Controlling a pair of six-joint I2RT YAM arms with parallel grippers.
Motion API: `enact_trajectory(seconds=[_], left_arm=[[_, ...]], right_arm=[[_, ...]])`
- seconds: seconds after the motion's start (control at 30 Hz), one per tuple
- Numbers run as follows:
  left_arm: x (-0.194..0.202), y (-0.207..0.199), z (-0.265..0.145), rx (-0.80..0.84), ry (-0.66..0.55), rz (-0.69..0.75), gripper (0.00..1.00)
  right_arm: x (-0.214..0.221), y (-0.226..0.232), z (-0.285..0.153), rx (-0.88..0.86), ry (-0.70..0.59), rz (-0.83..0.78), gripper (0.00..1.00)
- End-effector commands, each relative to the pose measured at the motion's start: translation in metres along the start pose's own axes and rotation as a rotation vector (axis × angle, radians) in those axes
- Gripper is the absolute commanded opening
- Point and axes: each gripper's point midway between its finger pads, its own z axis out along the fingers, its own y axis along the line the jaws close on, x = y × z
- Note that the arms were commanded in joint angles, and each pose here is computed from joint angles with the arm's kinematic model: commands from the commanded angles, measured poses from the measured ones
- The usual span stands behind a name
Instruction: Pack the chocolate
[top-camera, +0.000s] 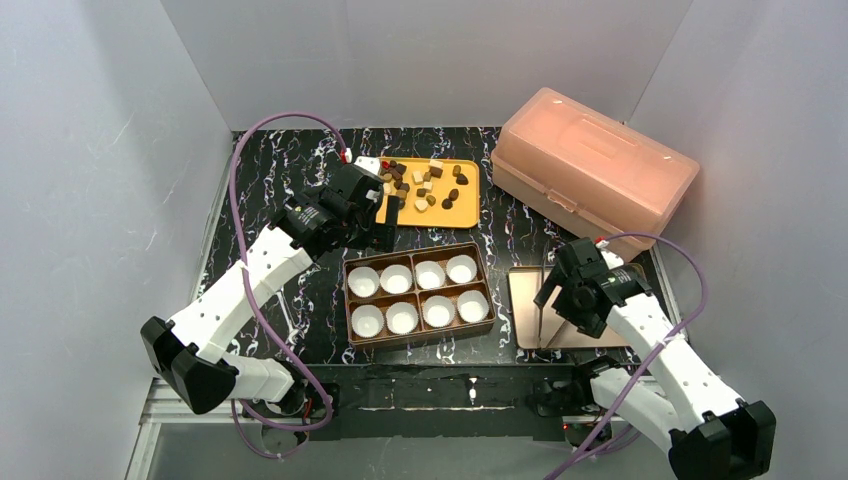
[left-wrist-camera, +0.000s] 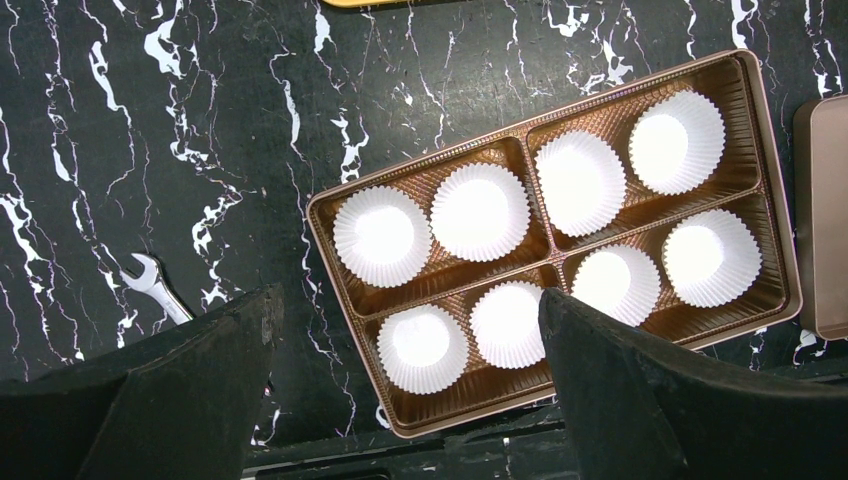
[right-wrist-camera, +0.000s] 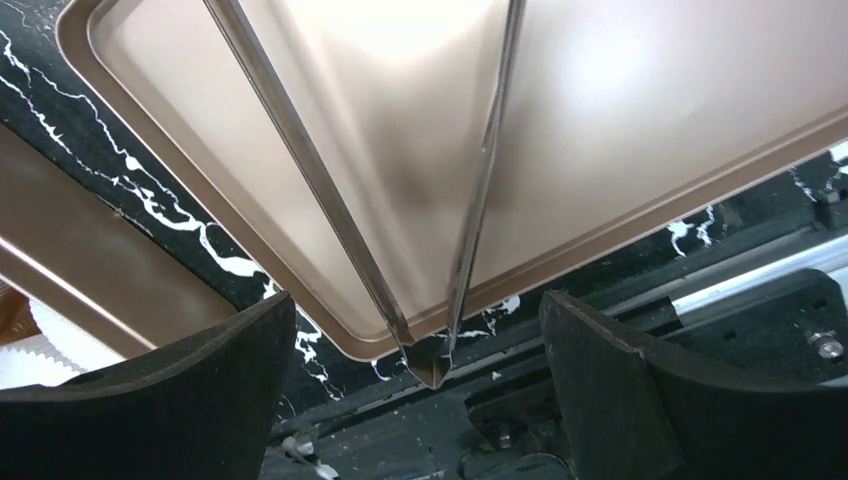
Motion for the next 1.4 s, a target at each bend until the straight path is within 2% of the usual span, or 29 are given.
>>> enact_trajectory(seconds=[0.0, 0.43, 0.47, 0.8, 0.9, 1.07, 1.17, 1.37], left_arm=[[-0.001, 0.015, -0.016, -0.025, -0.036, 0.004, 0.99], [0.004, 0.019, -0.018, -0.035, -0.03, 0.011, 1.0], [0.005, 0.019, -0.017, -0.035, -0.027, 0.01, 1.0], [0.01, 0.021, -0.016, -0.044, -0.008, 0.012, 0.99], [0.012, 0.019, -0.014, -0.039, 0.002, 0.01, 0.99], [0.011, 0.021, -0.014, -0.056, 0.012, 0.018, 1.0], [0.013, 0.022, -0.01, -0.068, 0.025, 0.027, 1.0], [0.012, 0.022, -0.009, -0.07, 0.023, 0.033, 1.0]], right_arm=[[-0.011, 0.018, 0.017, -0.043, -0.034, 0.03, 1.0], [-0.01, 0.02, 0.053, 0.006, -0.021, 0.018, 1.0], [-0.009, 0.02, 0.055, 0.008, -0.018, 0.017, 0.96], [-0.004, 0.012, 0.069, 0.043, -0.02, 0.015, 0.8], [-0.006, 0.013, 0.065, 0.035, -0.033, 0.013, 0.68], [-0.01, 0.019, 0.043, 0.02, -0.057, -0.025, 0.54], [-0.011, 0.024, 0.02, -0.029, -0.056, -0.04, 0.53], [-0.001, 0.029, 0.001, -0.086, -0.006, -0.045, 0.52]])
